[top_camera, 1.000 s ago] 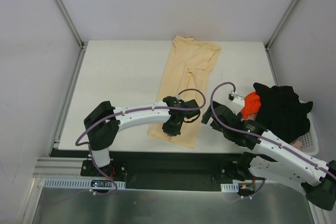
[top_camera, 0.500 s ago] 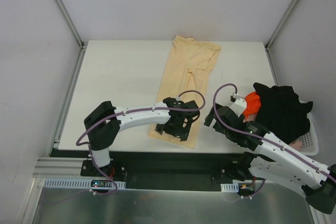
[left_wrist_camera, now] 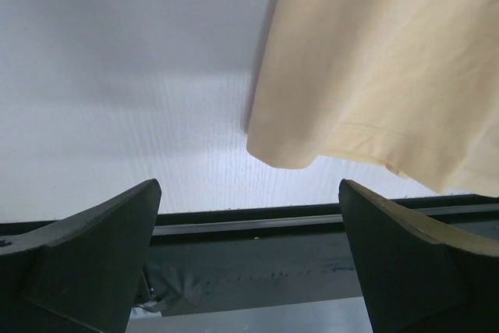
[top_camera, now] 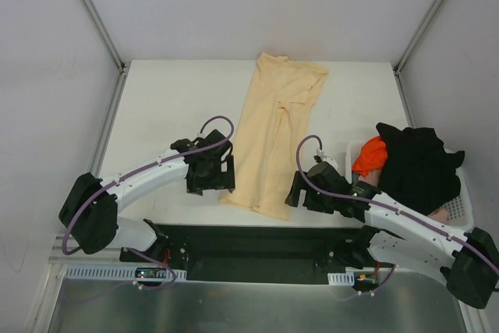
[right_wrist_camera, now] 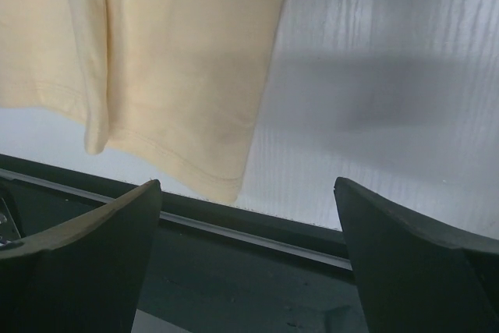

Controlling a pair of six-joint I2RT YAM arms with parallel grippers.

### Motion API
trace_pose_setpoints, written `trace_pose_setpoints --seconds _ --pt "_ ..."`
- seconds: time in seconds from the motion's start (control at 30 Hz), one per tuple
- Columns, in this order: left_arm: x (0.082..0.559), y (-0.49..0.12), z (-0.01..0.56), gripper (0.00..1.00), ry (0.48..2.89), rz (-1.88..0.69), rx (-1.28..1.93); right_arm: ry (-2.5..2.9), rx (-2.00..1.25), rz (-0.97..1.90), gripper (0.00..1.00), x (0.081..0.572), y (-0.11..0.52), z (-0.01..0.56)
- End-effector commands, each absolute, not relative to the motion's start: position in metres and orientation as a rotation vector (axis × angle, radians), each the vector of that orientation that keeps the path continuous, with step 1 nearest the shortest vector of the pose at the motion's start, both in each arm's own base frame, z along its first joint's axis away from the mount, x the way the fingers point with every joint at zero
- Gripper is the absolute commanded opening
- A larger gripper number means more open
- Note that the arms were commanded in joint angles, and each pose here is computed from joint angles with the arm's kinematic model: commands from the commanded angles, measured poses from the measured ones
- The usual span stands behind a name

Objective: Fold and stack the t-shirts
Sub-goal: Grab the bottom of the folded rectangular tshirt with both arms

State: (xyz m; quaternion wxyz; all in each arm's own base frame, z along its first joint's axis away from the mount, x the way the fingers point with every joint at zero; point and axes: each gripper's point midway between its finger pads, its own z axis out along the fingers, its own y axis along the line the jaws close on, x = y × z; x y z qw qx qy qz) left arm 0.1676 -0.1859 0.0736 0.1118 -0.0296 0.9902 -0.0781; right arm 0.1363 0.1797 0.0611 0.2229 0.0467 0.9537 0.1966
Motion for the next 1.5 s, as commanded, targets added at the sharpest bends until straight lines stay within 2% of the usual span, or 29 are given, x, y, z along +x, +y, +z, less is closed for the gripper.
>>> trace_pose_setpoints --seconds 0.0,0.13,0.23,0.33,0.47,0.57,0.6,0.67,0.9,1.0,1.23,1.33,1.37,1.47 --pt "0.169 -0.203 0.063 0.94 2.933 -0.445 -0.129 2.643 0.114 0.688 0.97 0.136 0.204 0.063" --pt "0.166 -0.205 0.052 0.81 2.981 -0.474 -0.138 2.665 0.195 0.687 0.97 0.135 0.205 0.052" --pt "0.162 -0.203 0.042 0.78 3.010 -0.467 -0.144 2.667 0.226 0.693 0.97 0.134 0.205 0.046" --pt "0.159 -0.200 0.032 0.70 3.042 -0.437 -0.157 2.694 0.227 0.729 0.97 0.128 0.208 0.042" --pt "0.156 -0.197 0.022 0.54 3.075 -0.395 -0.177 2.707 0.234 0.781 0.99 0.123 0.213 0.037" --pt "0.151 -0.194 0.016 0.45 3.097 -0.376 -0.202 2.720 0.254 0.797 0.99 0.119 0.213 0.032" --pt "0.149 -0.192 0.013 0.38 3.108 -0.369 -0.211 2.723 0.256 0.802 0.99 0.119 0.214 0.032" --pt "0.148 -0.193 0.012 0.33 3.109 -0.385 -0.216 2.727 0.248 0.820 0.94 0.117 0.216 0.031" --pt "0.149 -0.200 0.010 0.22 3.109 -0.450 -0.201 2.777 0.247 0.795 0.79 0.111 0.214 0.018" --pt "0.150 -0.204 0.010 0.21 3.111 -0.475 -0.188 2.798 0.253 0.806 0.73 0.109 0.217 0.015" --pt "0.154 -0.208 0.010 0.20 3.101 -0.502 -0.168 2.834 0.293 0.763 0.68 0.104 0.212 0.004" --pt "0.156 -0.209 0.010 0.13 3.099 -0.505 -0.156 2.846 0.304 0.735 0.68 0.103 0.208 0.001" --pt "0.157 -0.208 0.009 0.03 3.097 -0.491 -0.151 2.851 0.305 0.718 0.68 0.102 0.207 0.000" --pt "0.157 -0.205 0.007 0.00 3.096 -0.482 -0.147 2.868 0.310 0.683 0.67 0.101 0.203 -0.004"
